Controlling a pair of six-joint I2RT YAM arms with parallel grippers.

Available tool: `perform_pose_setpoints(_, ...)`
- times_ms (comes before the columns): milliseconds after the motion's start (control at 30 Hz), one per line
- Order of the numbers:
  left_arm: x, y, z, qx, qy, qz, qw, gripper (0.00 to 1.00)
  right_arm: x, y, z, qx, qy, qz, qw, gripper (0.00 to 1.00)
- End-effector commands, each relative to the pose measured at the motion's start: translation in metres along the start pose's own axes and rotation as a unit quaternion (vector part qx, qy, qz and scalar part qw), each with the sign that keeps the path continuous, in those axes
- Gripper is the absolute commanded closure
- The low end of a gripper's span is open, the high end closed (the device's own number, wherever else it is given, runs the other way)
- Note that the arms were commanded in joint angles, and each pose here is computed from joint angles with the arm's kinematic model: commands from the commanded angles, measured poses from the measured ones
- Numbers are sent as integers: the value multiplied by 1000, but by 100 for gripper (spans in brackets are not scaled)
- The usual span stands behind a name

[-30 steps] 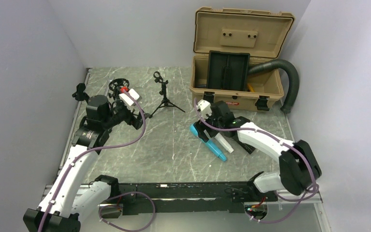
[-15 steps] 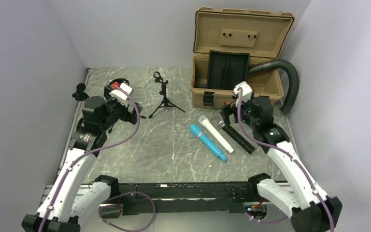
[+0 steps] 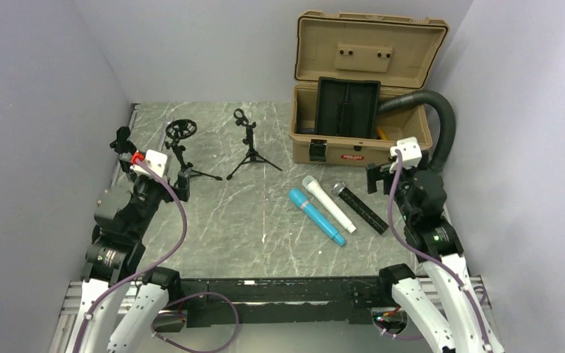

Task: Remove the microphone from the stand

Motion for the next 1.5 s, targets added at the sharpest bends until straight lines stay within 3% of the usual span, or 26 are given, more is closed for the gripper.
perform_pose_setpoints(0,9,1,18,-4,30,-21,999,1,24,-12,5,5,-7,40,999,0)
perform_pose_setpoints(333,8,-9,37,-21,4,4,1000,1,34,-6,41,-12,8,0,1000,0)
perform_pose_setpoints(433,6,-15,48,-24,-9,16,1000,1,35,-12,35,-34,-6,36,999,0)
perform_pose_setpoints(700,8,-21,59,-19,-5,49,999,1,33,-9,41,-28,-8,17,999,0)
perform_pose_setpoints(967,6,-19,67,13,14,31,999,1,37,-20,43,-25,-23,61,998,0)
perform_pose_setpoints(1467,-1,-23,81,8,36,45,998,1,34,-24,51,-22,-14,76,997,0)
Point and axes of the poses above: each gripper's point midway between its finger pads, its own x axis back along the fingers, its own y axis along the line the jaws close on, z = x × y, the point moved 8 cm from there along x, back along the fingers, and after that the axes turned 5 degrees about -x, right-handed, at the moved point
